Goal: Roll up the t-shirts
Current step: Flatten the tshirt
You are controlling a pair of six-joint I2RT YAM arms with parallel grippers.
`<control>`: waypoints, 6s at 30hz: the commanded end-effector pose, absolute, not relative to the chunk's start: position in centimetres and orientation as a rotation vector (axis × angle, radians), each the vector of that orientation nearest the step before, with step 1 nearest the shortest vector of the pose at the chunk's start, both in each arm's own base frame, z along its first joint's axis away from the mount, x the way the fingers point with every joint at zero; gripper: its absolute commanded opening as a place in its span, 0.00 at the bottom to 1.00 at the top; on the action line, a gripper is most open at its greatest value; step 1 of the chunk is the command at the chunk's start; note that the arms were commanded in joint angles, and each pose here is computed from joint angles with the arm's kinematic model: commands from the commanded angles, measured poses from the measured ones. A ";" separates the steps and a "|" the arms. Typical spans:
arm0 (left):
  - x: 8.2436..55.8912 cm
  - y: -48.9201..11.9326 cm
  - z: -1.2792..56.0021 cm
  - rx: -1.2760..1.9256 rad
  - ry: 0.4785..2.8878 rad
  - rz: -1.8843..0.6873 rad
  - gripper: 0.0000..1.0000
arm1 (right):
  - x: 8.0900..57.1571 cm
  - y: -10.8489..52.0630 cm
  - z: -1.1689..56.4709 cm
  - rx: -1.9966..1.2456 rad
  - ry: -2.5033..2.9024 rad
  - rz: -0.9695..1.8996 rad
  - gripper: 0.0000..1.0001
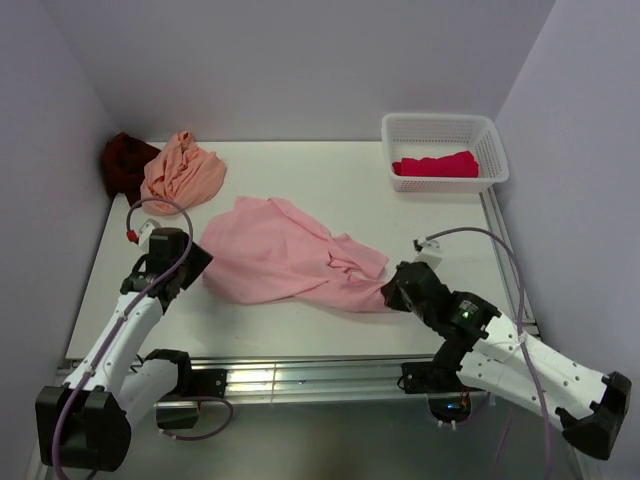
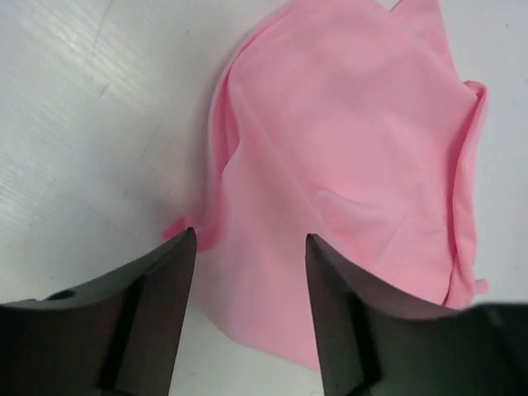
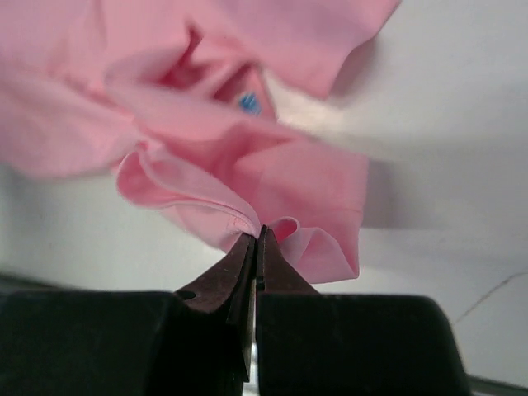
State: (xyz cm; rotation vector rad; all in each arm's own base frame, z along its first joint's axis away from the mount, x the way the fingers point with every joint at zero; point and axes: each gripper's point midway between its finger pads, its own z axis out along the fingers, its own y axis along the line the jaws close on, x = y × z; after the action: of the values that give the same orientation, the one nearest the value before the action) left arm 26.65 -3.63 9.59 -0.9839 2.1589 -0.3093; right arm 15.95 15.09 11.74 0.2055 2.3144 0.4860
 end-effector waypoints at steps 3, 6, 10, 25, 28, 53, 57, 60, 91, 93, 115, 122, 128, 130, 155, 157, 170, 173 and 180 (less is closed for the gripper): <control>26.7 -3.0 9.3 -1.023 2.205 -0.227 0.83 | 22.0 10.0 13.9 0.401 2.210 0.382 0.00; 26.5 -3.2 8.3 -1.019 2.236 -0.229 0.84 | 23.7 8.0 13.6 0.485 2.216 0.312 0.00; 26.2 -3.5 7.6 -1.011 2.228 -0.261 0.81 | 24.9 8.0 13.3 0.509 2.219 0.298 0.00; 23.9 -9.8 5.7 -0.749 2.267 -0.560 0.61 | 27.8 5.9 11.5 0.625 2.184 0.262 0.00; 23.6 -10.6 6.2 -0.686 2.222 -0.638 0.59 | 27.7 6.0 11.1 0.625 2.184 0.290 0.00; 18.2 -12.8 1.5 -0.667 2.396 -0.725 0.52 | 27.4 7.2 11.4 0.573 2.215 0.363 0.00; 17.8 -12.9 1.5 -0.662 2.382 -0.745 0.44 | 27.2 7.2 11.3 0.576 2.210 0.369 0.00; 17.8 -13.2 1.9 -0.645 2.373 -0.773 0.31 | 27.2 7.3 11.1 0.575 2.214 0.378 0.00; 16.1 -15.2 2.6 -0.626 2.460 -0.802 0.10 | 27.1 8.0 10.3 0.538 2.257 0.404 0.00; 16.1 -15.5 3.0 -0.618 2.459 -0.822 0.11 | 27.1 8.0 10.3 0.538 2.258 0.401 0.00; 16.6 -18.0 7.3 -0.522 2.447 -0.980 0.38 | 26.8 8.0 10.1 0.517 2.275 0.400 0.00; 16.3 -18.0 5.7 -0.523 2.466 -0.983 0.36 | 26.8 8.0 10.4 0.511 2.271 0.400 0.00; 16.7 -17.3 6.4 -0.546 2.429 -0.940 0.18 | 26.7 8.1 10.4 0.507 2.275 0.405 0.00; 17.0 -17.0 7.0 -0.559 2.404 -0.930 0.07 | 26.7 8.2 10.4 0.503 2.273 0.406 0.00; 29.5 -4.4 29.6 -0.694 2.034 -0.409 0.00 | 24.1 14.6 13.0 0.031 2.251 0.420 0.00; 29.9 -3.2 29.0 -0.702 2.052 -0.412 0.00 | 23.4 16.3 13.2 -0.060 2.251 0.419 0.00; 30.8 3.8 24.7 -0.879 2.048 -0.331 0.00 | 15.8 25.2 14.0 -0.650 2.156 0.698 0.28; 30.6 4.3 24.2 -0.885 2.046 -0.314 0.00 | 12.8 26.9 14.2 -0.793 2.113 0.768 0.32; 29.6 4.7 22.6 -0.882 2.061 -0.295 0.00 | 12.2 26.1 16.0 -0.609 2.093 0.835 0.60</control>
State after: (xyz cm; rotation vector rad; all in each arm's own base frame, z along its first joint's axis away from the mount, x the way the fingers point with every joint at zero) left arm 29.44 4.60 21.22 -0.9620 2.1130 -0.2914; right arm 11.11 26.36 14.04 -0.7629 2.1449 0.8051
